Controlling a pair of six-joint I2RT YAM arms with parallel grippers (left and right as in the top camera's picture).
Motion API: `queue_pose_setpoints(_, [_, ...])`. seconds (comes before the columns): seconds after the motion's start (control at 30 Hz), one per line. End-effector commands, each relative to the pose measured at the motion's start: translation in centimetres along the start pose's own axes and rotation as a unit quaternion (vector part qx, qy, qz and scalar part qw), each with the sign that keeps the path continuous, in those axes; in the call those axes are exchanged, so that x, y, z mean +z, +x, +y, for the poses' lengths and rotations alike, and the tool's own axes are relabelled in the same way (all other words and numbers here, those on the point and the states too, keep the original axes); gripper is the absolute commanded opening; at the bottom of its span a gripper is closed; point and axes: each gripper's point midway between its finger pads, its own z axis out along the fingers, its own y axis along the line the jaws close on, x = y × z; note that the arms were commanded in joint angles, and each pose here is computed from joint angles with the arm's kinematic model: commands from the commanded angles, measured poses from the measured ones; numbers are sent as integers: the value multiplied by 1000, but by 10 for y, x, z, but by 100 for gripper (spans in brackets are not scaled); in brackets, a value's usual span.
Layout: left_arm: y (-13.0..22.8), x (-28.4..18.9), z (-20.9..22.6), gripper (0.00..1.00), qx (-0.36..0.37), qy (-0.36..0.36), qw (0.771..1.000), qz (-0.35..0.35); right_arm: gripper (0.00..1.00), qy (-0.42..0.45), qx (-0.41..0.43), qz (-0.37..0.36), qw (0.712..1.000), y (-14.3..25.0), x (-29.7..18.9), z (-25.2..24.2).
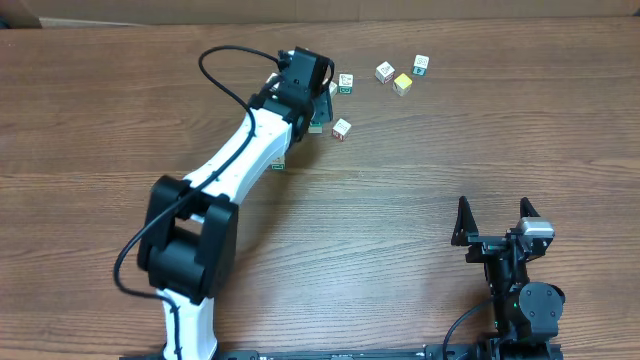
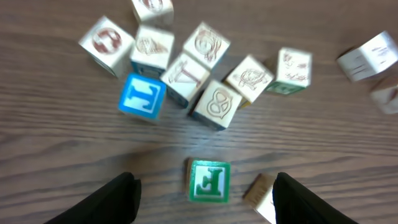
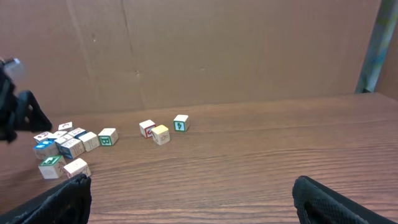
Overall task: Form a horizontal line
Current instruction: 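Move the open left gripper over the green-lettered block in the cluster, then close the left gripper on the green-lettered block and lift it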
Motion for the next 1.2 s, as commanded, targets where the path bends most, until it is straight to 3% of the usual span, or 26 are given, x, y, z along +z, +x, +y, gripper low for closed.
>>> queue_pose_setpoints(0.0, [25, 27, 3, 65, 6, -4, 1000, 29, 100, -5, -2, 0, 1000, 3, 0, 2])
queue_pose_setpoints(0.73, [39, 50, -7, 61, 15, 2, 999, 29, 100, -5, -2, 0, 1000, 3, 0, 2])
queue_pose_setpoints(1.17, [42, 51, -4, 46, 28, -5, 999, 32, 100, -5, -2, 0, 1000, 3, 0, 2])
